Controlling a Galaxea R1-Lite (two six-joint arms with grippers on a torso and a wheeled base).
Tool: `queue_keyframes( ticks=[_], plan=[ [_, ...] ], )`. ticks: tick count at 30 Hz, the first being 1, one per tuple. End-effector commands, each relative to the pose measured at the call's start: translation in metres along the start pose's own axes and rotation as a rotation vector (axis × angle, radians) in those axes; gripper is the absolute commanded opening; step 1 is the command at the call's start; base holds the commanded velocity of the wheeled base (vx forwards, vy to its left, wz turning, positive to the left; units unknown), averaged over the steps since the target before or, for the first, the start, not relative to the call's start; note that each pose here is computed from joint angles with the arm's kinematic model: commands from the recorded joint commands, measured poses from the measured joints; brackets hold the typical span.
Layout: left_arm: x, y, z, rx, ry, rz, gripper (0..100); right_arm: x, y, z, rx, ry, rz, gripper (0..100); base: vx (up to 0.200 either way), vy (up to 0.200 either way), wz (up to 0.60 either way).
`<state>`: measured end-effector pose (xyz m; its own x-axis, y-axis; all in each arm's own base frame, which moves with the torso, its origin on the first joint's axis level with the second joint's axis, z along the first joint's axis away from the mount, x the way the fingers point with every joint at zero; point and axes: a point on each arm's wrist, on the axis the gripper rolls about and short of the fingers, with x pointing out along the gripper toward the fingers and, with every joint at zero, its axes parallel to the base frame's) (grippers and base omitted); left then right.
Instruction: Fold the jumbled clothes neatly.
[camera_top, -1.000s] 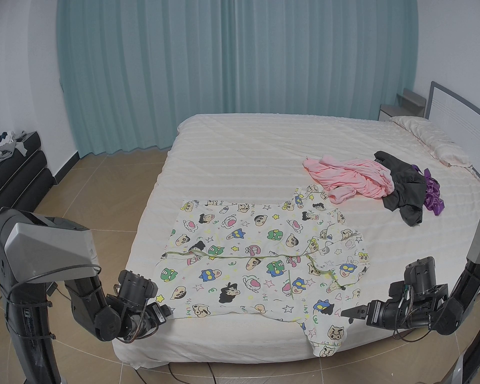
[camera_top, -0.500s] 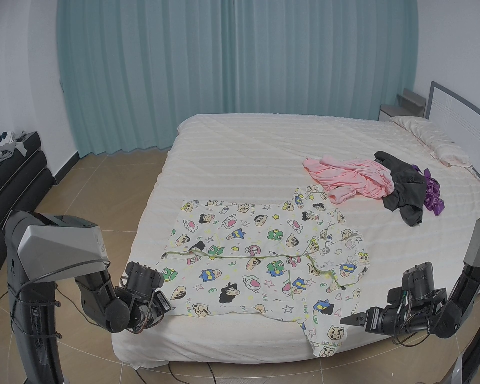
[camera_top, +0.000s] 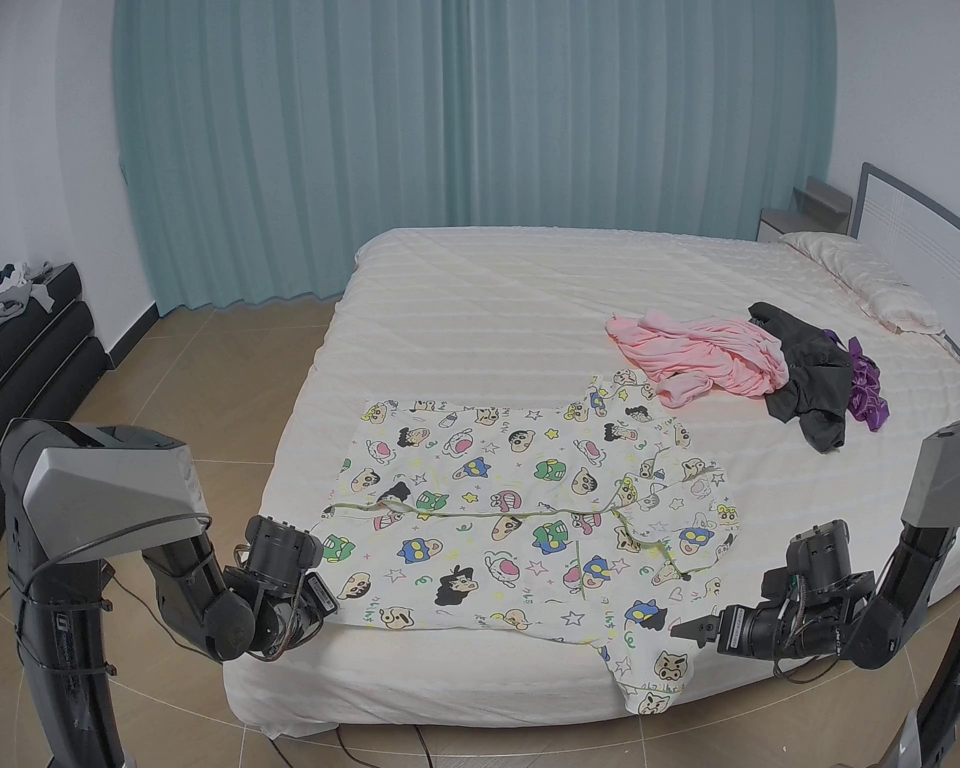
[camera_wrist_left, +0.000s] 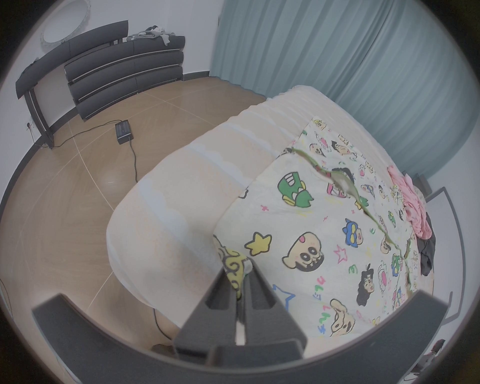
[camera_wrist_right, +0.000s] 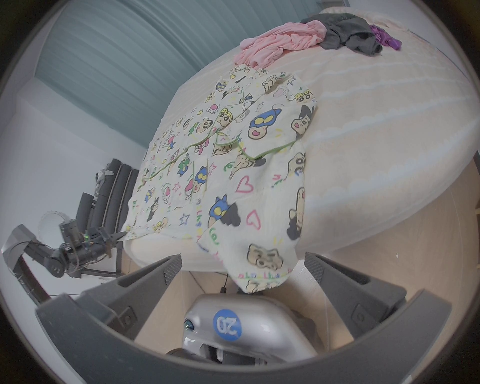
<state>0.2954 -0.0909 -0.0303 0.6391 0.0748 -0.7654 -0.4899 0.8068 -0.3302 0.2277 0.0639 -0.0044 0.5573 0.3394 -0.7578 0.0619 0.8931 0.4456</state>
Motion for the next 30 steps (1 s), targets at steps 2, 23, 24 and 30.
queue_keyframes(
  ticks=[2,23,24,30],
  plan=[
    [-0.012,-0.014,0.024,-0.047,-0.082,-0.067,0,0.043,-0.01,0.006,-0.051,0.007,-0.099,100,0.0,0.0,0.0],
    [-0.017,-0.017,0.031,-0.058,-0.112,-0.081,0,0.078,-0.013,0.036,-0.076,-0.052,-0.093,0,0.0,0.0,0.0],
    [-0.017,-0.017,0.031,-0.056,-0.112,-0.081,0,0.08,-0.012,0.043,-0.076,-0.077,-0.08,0,0.0,0.0,0.0],
    [-0.017,-0.018,0.032,-0.053,-0.116,-0.086,0,0.08,-0.011,0.073,-0.055,-0.183,-0.061,0,0.0,0.0,0.0]
  ],
)
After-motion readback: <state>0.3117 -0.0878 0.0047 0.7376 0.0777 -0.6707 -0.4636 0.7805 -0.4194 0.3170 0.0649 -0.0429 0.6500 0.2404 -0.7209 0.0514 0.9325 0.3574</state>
